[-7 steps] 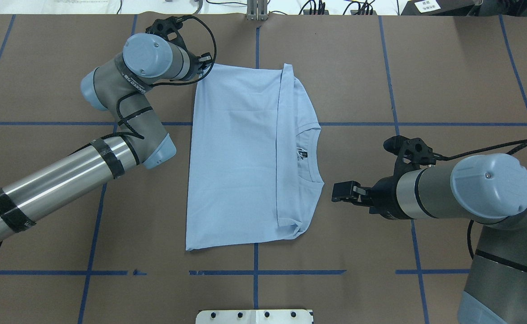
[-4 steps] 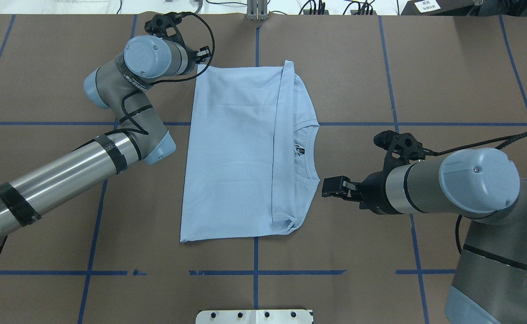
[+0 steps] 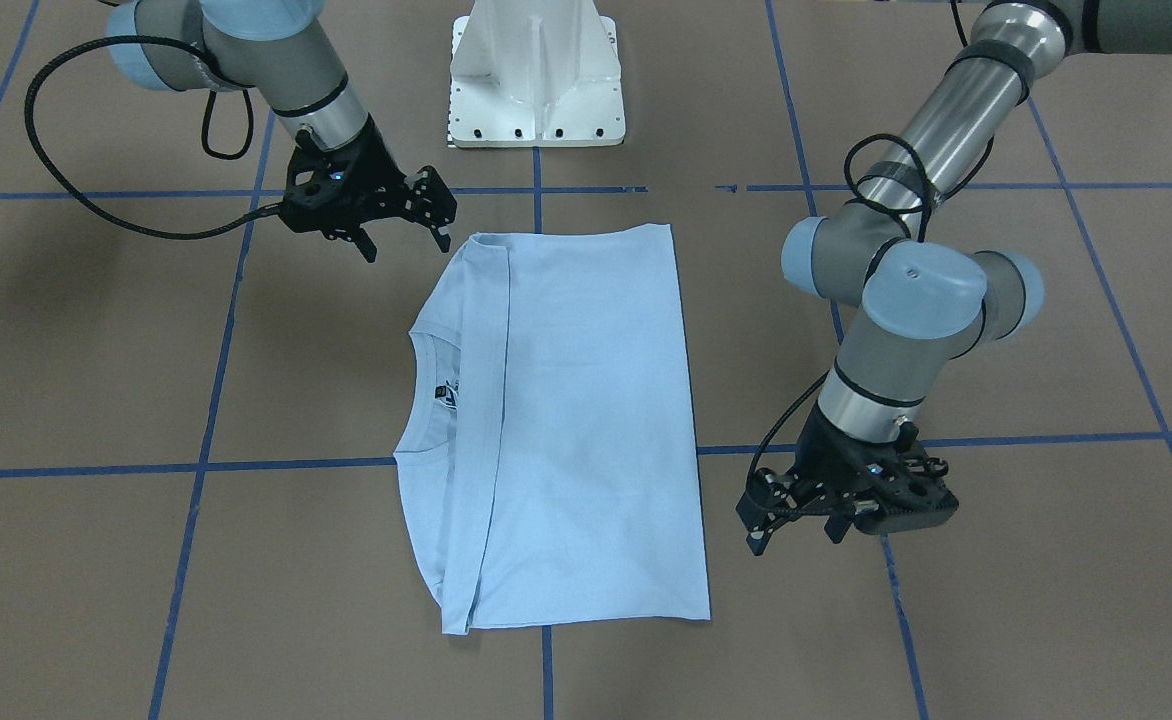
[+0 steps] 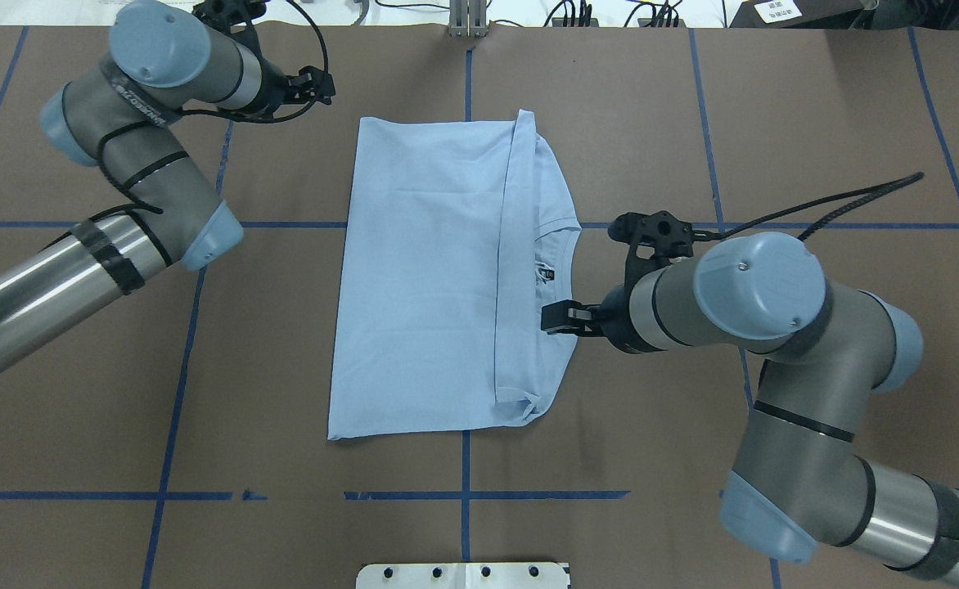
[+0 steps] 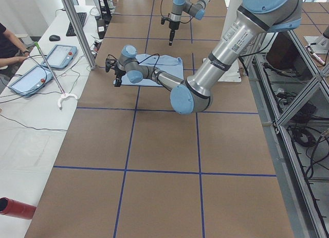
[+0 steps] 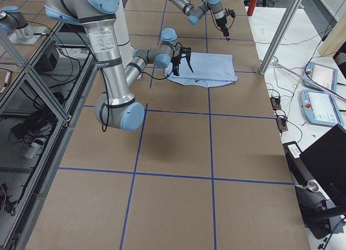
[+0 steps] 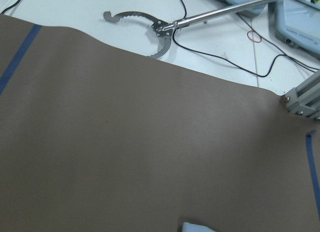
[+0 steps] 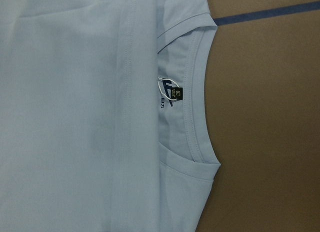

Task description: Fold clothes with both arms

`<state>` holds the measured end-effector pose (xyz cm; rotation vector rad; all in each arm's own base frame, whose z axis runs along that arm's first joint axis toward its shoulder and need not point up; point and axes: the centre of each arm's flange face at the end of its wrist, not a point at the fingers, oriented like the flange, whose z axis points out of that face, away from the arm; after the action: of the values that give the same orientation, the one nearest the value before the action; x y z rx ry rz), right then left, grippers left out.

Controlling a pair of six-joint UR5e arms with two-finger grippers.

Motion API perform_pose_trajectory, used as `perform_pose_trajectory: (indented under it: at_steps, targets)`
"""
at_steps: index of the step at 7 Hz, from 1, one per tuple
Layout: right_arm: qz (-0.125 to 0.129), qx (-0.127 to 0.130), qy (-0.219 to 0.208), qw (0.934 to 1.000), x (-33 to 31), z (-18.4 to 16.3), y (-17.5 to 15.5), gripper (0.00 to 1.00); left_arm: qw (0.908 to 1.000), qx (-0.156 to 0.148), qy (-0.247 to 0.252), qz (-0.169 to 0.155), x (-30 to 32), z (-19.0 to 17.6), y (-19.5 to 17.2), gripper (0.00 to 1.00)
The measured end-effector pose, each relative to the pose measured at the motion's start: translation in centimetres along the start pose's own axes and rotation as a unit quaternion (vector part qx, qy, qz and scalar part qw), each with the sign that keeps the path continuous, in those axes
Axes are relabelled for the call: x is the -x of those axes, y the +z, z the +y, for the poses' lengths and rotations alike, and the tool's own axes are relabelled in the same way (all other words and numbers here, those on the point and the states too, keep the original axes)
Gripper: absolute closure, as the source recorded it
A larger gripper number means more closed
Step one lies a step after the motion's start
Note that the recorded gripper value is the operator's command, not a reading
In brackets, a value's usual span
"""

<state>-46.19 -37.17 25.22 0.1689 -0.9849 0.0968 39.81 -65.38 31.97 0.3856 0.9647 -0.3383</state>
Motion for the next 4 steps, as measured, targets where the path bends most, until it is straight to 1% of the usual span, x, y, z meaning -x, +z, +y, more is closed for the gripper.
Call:
perform_pose_trajectory:
  at_steps: [1,2,3,4]
  targets:
    - [0.021,-0.006,-0.053,0.9984,2.7,0.5,1.0,0.0,0.9999,0.008,0.011,-0.005,0.6,1.2,-3.6,0.0]
    - [0.035,-0.025,-0.127,0.991,5.0,2.2,2.1,0.0,0.9998,0.011,0.015,-0.005,0.7,2.4,-6.9,0.0]
    - [0.049,-0.044,-0.214,0.9746,7.2,4.2,3.4,0.0,0.9998,0.014,0.016,-0.004,0.6,3.3,-9.2,0.0]
    - [0.059,-0.055,-0.281,0.9563,8.8,5.4,4.3,0.02,0.9997,0.017,0.016,-0.003,0.8,4.0,-10.5,0.0]
